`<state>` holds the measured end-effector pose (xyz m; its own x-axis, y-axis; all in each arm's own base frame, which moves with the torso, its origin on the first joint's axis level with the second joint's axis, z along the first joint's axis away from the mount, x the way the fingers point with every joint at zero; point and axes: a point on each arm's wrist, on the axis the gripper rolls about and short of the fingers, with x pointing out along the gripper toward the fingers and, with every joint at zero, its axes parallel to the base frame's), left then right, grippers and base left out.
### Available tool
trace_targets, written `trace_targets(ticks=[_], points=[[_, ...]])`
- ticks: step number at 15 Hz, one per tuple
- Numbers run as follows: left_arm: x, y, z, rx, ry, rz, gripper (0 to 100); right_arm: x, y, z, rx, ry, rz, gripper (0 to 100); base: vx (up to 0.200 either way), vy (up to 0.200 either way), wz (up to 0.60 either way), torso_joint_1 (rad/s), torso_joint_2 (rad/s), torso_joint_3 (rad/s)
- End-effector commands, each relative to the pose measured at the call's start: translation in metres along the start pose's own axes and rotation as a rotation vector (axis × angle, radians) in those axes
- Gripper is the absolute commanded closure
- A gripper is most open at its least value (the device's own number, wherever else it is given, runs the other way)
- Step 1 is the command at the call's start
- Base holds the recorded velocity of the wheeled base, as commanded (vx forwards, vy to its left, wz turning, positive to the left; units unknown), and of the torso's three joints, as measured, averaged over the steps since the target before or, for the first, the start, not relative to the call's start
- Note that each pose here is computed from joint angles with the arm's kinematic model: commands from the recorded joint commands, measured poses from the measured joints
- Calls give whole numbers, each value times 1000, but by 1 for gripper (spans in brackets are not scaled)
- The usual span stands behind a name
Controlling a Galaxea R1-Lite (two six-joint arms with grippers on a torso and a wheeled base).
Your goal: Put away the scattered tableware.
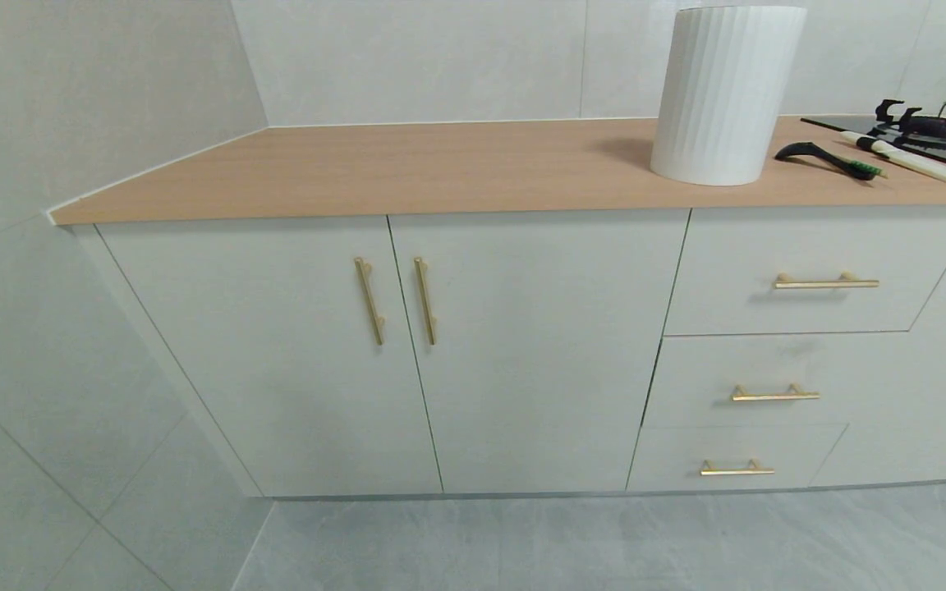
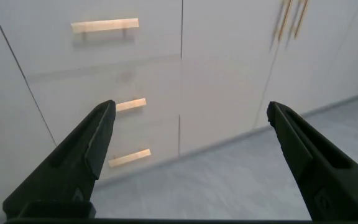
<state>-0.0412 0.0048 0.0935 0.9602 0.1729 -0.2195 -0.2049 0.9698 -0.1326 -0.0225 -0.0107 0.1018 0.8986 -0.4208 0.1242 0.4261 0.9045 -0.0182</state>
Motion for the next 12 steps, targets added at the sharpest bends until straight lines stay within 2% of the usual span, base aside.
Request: trace_targets(ticks=[1,2,4,5,6,8,9,10,11,12], points=[[-3,0,-3,21,-36,9,0,-5,0,-9,7,-23,-20,0,0,0,0,0,0,0],[-2,0,-4,94,-35,7,0,-5,1,-10,12,-24,26,0,0,0,0,0,0,0],[-2,-1,-4,198,-28,-38,0,-6,4,-16,21,31,171,0,0,0,0,0,0,0],[-1,-3,-5,227,-27,-119,0,-6,5,-21,18,80,222,0,0,0,0,0,0,0],[-1,-3,-5,216,-33,-144,0,-6,5,-20,27,67,228,0,0,0,0,0,0,0],[1,-4,-5,169,-45,-146,0,-6,6,-20,50,75,242,0,0,0,0,0,0,0],[8,-4,-7,161,-110,-129,0,-6,6,-20,51,78,258,0,0,0,0,0,0,0],[19,-4,-11,151,-228,-99,0,-7,7,-20,50,76,308,0,0,0,0,0,0,0],[20,-5,-10,157,-259,-97,0,-7,8,-25,42,115,359,0,0,0,0,0,0,0],[21,-4,-13,153,-225,-100,0,-8,8,-26,38,136,365,0,0,0,0,0,0,0]])
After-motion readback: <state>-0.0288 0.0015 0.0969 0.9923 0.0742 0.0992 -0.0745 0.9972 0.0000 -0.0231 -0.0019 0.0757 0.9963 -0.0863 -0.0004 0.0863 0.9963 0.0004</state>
